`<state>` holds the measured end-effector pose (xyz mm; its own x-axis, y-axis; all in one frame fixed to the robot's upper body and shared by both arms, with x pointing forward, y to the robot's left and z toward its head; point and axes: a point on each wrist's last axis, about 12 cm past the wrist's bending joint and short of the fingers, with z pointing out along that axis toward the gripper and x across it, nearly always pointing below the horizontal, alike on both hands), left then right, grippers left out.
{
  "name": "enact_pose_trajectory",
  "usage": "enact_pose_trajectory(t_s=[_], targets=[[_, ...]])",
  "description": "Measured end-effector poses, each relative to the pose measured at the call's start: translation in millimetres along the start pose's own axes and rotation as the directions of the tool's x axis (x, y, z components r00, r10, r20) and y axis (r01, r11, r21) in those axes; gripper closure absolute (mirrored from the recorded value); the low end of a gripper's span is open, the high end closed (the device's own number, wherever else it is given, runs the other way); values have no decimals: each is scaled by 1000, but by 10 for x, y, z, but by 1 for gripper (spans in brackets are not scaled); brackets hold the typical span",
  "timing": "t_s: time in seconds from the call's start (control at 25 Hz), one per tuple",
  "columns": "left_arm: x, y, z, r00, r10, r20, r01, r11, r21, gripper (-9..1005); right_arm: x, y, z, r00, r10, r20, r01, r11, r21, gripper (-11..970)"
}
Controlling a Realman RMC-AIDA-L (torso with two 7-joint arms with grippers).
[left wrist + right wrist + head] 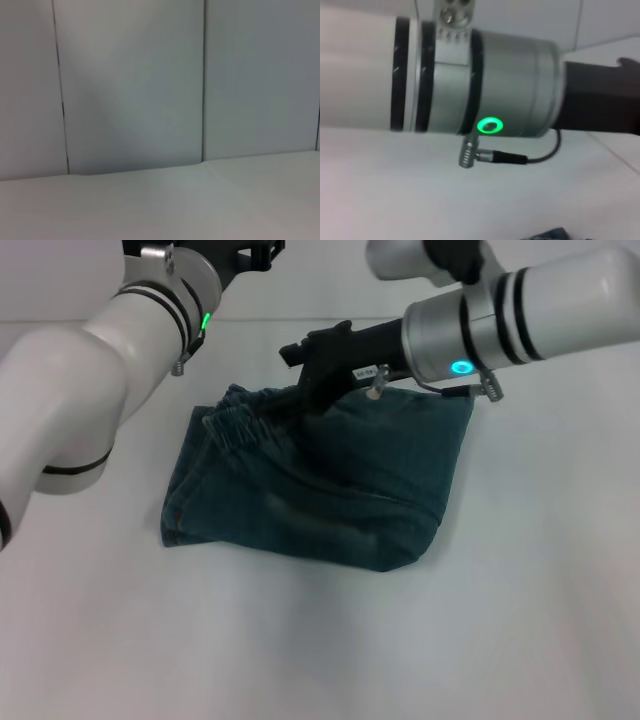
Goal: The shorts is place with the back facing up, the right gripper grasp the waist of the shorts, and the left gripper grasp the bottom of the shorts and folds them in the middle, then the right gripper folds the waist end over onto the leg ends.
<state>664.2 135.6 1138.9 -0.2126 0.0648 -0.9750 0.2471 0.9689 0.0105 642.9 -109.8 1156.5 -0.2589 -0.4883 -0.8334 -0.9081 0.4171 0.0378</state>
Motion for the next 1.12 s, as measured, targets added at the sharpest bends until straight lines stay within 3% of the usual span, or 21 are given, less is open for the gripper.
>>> enact_pose_trajectory(t_s=[0.24,0.44,0.56,0.68,0.8,0.96,1.12], targets=[[10,158,-13,999,-39,0,39,998,-43,251,217,0,-255,991,68,118,-72,997,31,22],[69,366,-80,995,-97,1,97,991,-95,110,540,15,-528,955,158,253,-172,985,31,23],[105,440,-130,993,-121,4,120,987,-108,110,773,41,-728,916,192,351,-219,975,40,24],[155,604,-268,981,-192,7,192,977,-88,110,1000,70,-941,876,207,436,-254,966,52,24],[206,732,-383,964,-266,-14,265,964,-23,110,1232,129,-1151,847,207,489,-270,961,60,25],[304,807,-555,938,-334,-88,344,927,149,110,1463,216,-1375,824,223,521,-283,958,37,26],[418,845,-789,925,-346,-157,380,856,351,110,1633,302,-1562,835,232,499,-270,963,4,26]])
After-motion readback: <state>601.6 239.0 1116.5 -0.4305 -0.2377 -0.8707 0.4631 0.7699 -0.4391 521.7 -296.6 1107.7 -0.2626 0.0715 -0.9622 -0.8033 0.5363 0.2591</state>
